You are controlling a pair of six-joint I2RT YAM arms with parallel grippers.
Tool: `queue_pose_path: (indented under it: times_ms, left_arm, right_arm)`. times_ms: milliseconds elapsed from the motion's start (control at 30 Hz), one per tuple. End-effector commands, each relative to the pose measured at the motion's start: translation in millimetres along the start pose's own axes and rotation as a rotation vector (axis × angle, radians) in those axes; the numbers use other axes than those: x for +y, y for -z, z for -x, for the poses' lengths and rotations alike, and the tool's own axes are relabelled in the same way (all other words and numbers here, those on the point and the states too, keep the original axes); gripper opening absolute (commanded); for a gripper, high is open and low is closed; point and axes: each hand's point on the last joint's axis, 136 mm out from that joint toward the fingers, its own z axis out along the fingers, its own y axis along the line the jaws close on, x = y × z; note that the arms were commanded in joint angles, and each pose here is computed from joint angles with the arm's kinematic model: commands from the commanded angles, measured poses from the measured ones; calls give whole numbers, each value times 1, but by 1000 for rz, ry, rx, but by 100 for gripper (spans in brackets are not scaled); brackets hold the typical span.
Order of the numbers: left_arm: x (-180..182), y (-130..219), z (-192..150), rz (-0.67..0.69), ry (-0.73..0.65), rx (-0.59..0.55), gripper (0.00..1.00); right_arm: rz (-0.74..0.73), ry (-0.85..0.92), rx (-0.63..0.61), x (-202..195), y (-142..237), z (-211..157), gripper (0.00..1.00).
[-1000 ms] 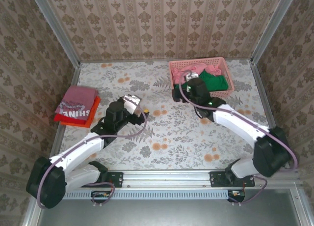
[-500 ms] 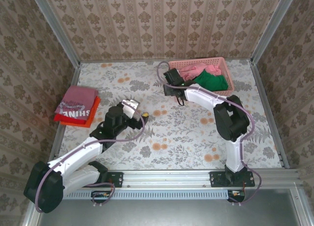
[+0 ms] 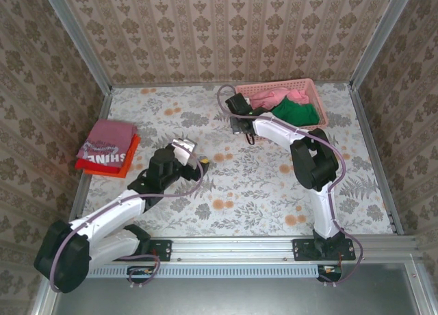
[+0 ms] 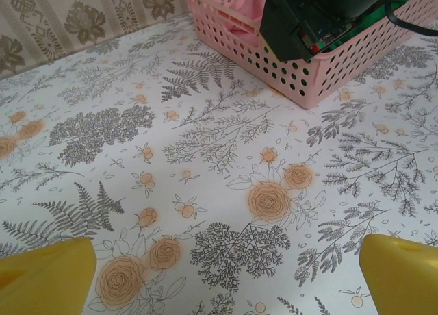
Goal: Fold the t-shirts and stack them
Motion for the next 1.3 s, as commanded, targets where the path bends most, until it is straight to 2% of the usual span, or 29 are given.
queue_pose_path:
  times_ms: [0, 500, 667, 967, 1267]
  left_arm:
    - [-2, -3, 22, -8, -7, -42, 100]
    - [-15, -35, 61, -83, -3, -69, 100]
    - [-17, -44, 65, -94, 9, -69, 100]
    - [-20, -45, 82, -107, -8, -82, 100]
    - [-20, -46, 77, -102, -6, -71, 100]
  right_arm:
    - [-76, -38, -37, -33, 11, 21, 4]
    - [-237, 18, -7, -139, -28, 51, 4]
    - [-227, 77, -1, -160, -40, 58, 3]
    - [-248, 65, 26, -189, -63, 66, 3]
    - [-280, 64, 68, -207, -80, 65, 3]
